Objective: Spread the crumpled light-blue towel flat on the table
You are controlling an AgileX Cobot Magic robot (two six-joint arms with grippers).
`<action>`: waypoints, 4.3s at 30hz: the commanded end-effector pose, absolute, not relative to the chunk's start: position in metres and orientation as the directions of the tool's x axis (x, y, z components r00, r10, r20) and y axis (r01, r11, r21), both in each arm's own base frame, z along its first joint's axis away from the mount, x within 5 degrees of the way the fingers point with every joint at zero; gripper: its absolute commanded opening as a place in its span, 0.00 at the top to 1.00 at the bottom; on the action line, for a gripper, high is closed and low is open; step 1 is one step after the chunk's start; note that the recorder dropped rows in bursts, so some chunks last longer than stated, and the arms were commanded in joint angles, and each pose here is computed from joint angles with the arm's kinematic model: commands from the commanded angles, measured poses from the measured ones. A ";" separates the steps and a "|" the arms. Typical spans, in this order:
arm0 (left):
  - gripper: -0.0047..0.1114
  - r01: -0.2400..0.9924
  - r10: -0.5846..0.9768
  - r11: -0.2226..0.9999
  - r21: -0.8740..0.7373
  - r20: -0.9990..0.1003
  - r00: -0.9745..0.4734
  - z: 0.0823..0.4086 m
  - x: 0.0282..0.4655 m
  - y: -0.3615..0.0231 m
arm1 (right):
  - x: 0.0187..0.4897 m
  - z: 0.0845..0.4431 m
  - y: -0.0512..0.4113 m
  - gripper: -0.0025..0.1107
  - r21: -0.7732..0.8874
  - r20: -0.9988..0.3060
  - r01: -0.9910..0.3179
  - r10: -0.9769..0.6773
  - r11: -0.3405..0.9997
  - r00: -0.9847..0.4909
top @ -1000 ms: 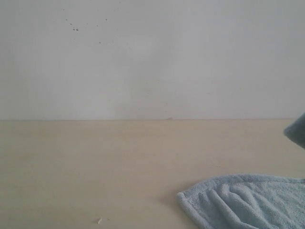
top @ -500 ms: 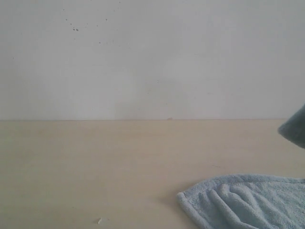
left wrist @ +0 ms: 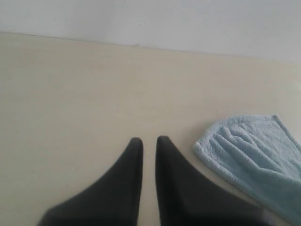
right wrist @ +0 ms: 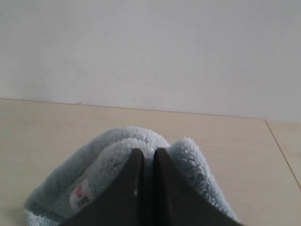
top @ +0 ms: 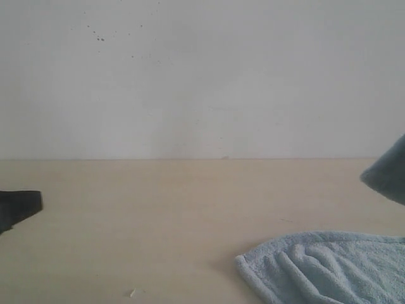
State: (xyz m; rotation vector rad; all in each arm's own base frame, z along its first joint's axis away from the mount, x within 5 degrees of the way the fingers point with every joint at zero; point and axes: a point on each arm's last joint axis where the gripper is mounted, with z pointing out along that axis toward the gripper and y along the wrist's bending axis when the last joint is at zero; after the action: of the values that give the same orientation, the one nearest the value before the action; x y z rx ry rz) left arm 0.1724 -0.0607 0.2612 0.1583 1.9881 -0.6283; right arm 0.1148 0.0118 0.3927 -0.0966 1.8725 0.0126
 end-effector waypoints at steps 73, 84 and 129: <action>0.49 0.547 0.262 0.701 -0.458 -0.548 -0.795 0.077 0.334 -0.286 | 0.111 0.322 -0.038 0.95 -0.506 -0.749 0.290 -0.246 0.812 -0.615; 0.86 0.541 0.260 0.699 -0.468 -0.539 -0.801 0.075 0.331 -0.290 | 0.111 0.322 -0.038 0.95 -0.493 -0.758 0.299 -0.234 0.817 -0.609; 0.93 0.470 0.198 0.873 -0.129 -0.788 -0.584 0.326 0.164 -0.065 | 0.103 0.293 -0.006 0.95 -0.295 -0.609 -0.076 -0.249 0.952 -0.753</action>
State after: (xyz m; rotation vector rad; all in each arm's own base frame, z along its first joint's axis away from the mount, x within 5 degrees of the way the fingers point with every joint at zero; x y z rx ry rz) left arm 0.1788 -0.0716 0.3250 0.4815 2.1762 -0.4496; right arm 0.1062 -0.0090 0.2963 -0.1548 2.3749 -0.3574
